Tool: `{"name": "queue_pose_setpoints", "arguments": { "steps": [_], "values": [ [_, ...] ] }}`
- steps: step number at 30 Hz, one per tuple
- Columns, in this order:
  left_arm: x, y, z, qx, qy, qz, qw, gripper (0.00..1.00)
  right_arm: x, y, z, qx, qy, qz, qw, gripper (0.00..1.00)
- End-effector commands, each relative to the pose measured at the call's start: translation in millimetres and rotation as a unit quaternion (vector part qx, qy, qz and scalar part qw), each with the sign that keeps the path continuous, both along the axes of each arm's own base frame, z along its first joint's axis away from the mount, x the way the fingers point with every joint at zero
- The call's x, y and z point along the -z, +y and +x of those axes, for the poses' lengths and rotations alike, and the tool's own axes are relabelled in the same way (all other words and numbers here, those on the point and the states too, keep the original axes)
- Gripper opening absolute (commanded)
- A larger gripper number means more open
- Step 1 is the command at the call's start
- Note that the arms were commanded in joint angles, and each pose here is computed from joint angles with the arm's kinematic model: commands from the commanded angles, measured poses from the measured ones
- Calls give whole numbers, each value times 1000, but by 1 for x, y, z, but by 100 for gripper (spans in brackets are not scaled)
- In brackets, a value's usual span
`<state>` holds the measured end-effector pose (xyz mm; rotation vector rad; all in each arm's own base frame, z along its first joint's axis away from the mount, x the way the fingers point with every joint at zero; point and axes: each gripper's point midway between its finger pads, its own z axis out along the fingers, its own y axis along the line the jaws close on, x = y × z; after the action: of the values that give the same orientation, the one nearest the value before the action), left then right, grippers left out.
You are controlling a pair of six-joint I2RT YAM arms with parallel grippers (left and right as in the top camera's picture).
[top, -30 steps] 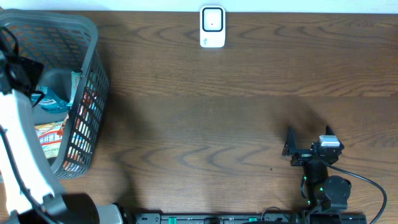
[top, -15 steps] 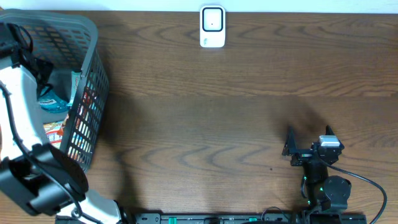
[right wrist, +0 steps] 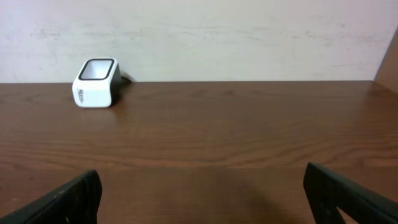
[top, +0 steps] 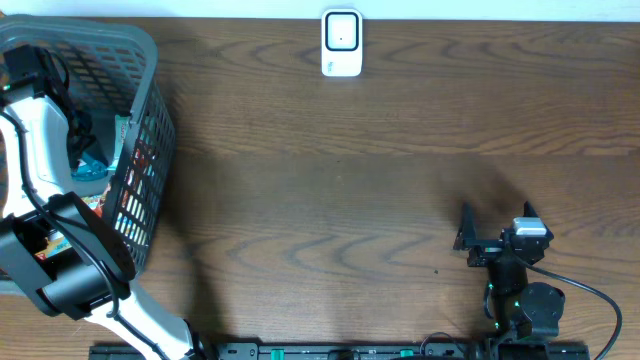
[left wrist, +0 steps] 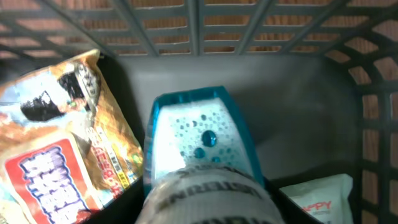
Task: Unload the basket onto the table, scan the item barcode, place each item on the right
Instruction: 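Lift the bottle out and carry it toward the white scanner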
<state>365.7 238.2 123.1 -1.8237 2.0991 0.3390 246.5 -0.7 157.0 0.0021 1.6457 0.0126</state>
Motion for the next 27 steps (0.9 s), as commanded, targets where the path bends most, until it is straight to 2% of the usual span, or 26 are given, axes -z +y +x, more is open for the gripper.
{"name": "queue_pose_setpoints", "arguments": {
  "steps": [1, 5, 8, 15, 20, 27],
  "values": [
    [-5, 4, 1, -4, -5, 6, 1000, 40, 0, 1, 0, 0, 0, 5, 1000, 99],
    [-23, 4, 1, -4, -26, 16, 1000, 39, 0, 1, 0, 0, 0, 5, 1000, 99],
    [-47, 3, -1, -4, -53, 29, 998, 34, 0, 1, 0, 0, 0, 5, 1000, 99],
    [-141, -14, -20, 9, -163, 63, 985, 34, 0, 1, 0, 0, 0, 5, 1000, 99],
    [-217, -48, -39, 45, -284, 64, 956, 34, 0, 1, 0, 0, 0, 5, 1000, 99],
    [-304, -126, -68, 151, -430, 37, 889, 35, 0, 1, 0, 0, 0, 5, 1000, 99]
  ]
}}
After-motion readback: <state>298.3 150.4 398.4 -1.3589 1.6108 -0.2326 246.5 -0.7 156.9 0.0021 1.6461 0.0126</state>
